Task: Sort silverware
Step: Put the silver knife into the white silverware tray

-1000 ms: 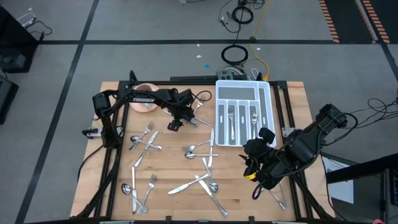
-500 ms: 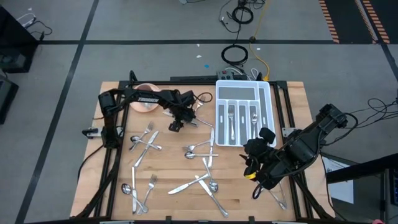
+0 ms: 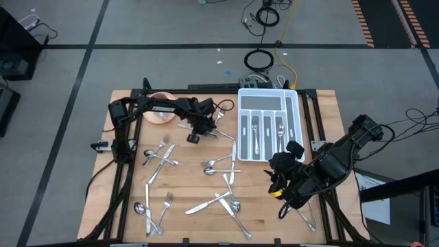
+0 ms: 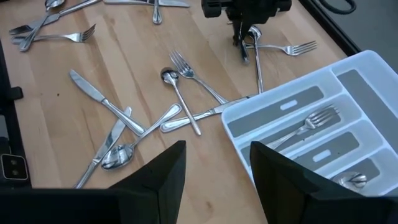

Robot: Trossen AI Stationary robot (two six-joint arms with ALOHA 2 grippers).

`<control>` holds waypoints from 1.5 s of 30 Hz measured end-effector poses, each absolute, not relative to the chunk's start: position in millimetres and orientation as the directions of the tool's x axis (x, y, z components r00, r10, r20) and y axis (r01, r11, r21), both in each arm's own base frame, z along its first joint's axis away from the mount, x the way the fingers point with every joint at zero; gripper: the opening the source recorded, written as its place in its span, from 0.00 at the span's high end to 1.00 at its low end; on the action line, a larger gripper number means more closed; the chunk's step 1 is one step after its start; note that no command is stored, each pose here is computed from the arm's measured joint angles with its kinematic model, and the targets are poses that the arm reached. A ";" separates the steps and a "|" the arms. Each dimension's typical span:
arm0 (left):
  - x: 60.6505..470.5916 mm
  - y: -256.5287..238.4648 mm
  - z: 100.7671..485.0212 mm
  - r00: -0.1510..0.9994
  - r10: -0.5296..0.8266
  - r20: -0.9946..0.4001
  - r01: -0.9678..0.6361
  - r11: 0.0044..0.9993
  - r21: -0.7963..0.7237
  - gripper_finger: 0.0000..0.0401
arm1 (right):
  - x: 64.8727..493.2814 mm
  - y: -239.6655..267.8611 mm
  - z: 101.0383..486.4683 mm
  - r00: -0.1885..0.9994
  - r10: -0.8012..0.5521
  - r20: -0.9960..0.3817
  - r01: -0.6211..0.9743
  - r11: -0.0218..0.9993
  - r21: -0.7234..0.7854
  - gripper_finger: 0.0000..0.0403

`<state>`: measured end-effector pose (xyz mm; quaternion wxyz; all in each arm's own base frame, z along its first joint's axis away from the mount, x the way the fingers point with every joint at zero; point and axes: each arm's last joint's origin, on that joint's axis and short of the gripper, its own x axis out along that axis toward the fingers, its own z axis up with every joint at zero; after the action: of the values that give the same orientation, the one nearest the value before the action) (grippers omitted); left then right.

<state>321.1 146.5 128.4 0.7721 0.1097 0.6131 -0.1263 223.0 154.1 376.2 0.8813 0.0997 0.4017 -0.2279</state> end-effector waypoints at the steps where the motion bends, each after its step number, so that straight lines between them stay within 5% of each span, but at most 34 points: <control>1: 320.6 146.8 128.4 0.212 -0.059 -0.975 0.328 0.945 0.014 0.93 | 223.1 154.0 376.2 0.573 -0.322 -0.753 0.483 0.875 -0.006 0.58; 17: 320.3 133.8 151.0 0.119 -0.001 -0.993 0.307 0.951 0.035 0.93 | 223.1 154.1 376.3 0.574 -0.322 -0.753 0.495 0.869 0.007 0.58; 27: 340.4 122.6 207.0 0.228 0.086 -0.970 0.360 0.918 0.166 0.93 | 223.0 154.0 376.3 0.574 -0.324 -0.752 0.499 0.867 0.008 0.58; 45: 384.4 94.9 267.0 0.446 0.231 -0.865 0.656 0.574 0.491 0.93 | 217.0 149.2 374.1 0.522 -0.366 -0.771 0.545 0.838 -0.029 0.58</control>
<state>384.4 94.9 267.0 0.7286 0.4381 0.5059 -0.1459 217.0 149.2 374.1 0.8655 0.1084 0.4124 -0.2630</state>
